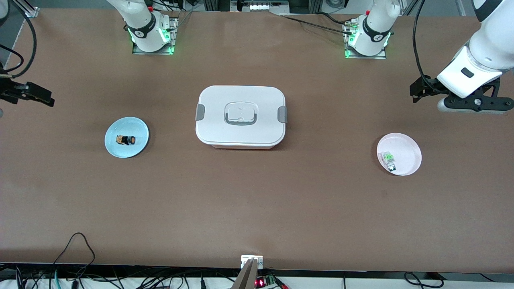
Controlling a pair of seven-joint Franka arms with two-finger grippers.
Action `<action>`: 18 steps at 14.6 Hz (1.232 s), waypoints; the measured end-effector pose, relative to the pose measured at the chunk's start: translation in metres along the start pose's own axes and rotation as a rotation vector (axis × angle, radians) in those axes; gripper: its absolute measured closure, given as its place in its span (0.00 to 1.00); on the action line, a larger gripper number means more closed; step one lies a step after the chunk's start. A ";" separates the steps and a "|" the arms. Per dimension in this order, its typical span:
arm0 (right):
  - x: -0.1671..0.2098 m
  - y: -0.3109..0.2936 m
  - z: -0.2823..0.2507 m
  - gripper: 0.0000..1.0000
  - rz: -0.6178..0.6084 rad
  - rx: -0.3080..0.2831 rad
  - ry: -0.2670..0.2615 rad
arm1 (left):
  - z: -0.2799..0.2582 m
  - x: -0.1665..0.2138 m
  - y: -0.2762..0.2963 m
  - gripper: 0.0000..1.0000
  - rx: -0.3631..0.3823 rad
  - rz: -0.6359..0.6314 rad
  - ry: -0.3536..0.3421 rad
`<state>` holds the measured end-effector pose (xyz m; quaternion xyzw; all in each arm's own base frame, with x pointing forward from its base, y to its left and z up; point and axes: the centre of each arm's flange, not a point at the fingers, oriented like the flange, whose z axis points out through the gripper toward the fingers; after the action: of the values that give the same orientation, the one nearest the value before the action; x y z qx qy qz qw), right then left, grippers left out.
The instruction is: Transfer orange switch to right arm and place
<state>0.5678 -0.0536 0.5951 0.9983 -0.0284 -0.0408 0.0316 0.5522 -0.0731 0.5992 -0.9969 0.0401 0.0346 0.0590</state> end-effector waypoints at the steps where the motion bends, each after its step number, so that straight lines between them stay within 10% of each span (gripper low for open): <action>1: -0.002 0.003 -0.003 0.00 0.013 0.001 0.006 | 0.000 0.000 0.000 0.00 0.000 0.000 0.000; 18: -0.035 0.004 -0.005 0.00 0.029 0.004 -0.016 | -0.001 0.000 0.005 0.00 0.000 0.008 0.002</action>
<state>0.5332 -0.0547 0.6036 0.9975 -0.0431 -0.0481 0.0299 0.5515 -0.0782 0.5995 -0.9967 0.0443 0.0341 0.0590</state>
